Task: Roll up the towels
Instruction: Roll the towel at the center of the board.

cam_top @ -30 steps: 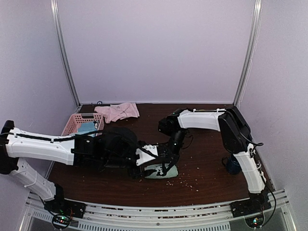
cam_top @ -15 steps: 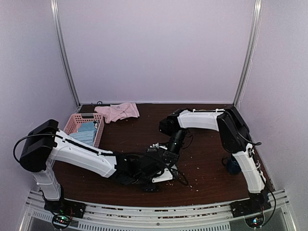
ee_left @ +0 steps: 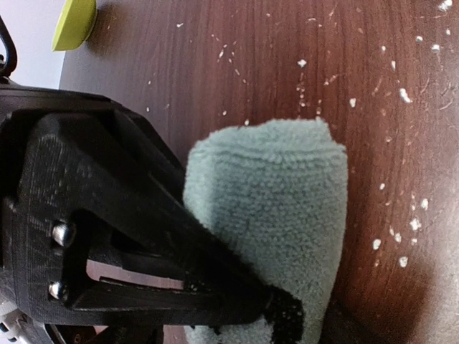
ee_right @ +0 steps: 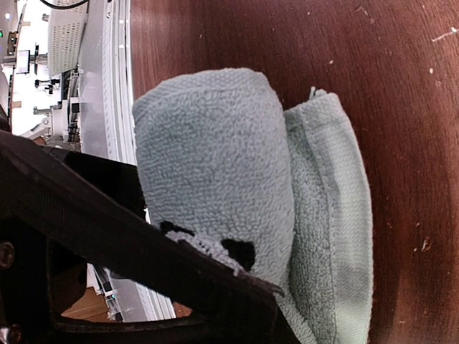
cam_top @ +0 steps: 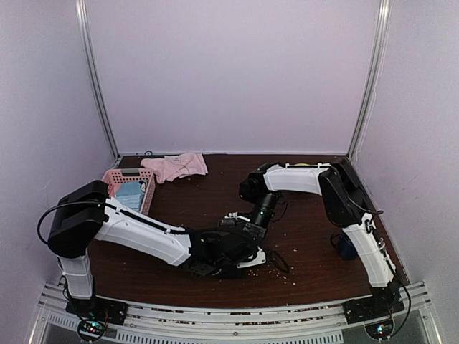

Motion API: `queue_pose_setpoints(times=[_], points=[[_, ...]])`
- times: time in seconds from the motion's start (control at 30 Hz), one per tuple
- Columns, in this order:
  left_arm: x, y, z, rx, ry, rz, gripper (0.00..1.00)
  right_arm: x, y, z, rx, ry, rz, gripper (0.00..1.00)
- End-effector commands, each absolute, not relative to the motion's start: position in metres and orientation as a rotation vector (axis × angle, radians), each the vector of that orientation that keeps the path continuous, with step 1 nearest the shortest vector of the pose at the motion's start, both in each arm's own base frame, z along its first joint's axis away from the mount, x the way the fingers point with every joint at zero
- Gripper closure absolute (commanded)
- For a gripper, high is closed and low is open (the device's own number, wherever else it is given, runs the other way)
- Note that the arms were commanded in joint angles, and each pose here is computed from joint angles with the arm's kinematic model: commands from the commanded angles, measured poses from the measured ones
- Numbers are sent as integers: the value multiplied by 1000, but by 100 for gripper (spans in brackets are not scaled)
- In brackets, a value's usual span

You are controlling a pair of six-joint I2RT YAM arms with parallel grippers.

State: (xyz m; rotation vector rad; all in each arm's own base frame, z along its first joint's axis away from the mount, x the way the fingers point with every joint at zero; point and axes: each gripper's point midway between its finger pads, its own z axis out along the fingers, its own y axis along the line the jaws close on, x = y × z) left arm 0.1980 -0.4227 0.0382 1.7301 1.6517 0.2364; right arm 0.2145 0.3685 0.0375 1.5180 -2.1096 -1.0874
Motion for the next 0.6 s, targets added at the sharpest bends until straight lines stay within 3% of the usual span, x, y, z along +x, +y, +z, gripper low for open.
queue_pose_setpoints(times=[0.0,0.17,0.4,0.57], points=[[197,-433,27,1766,1635,241,28,212,349,-18,1511,-2089,-909,89],[191,-434,9,1845,1651,234,33,214,349,-12,1499,-2097,-940,86],[172,-436,-11,1960,1687,124,39,247,344,41,1533,-2203,-1078,60],[161,-436,-27,2036,1708,70,40,278,327,80,1542,-2320,-1147,50]])
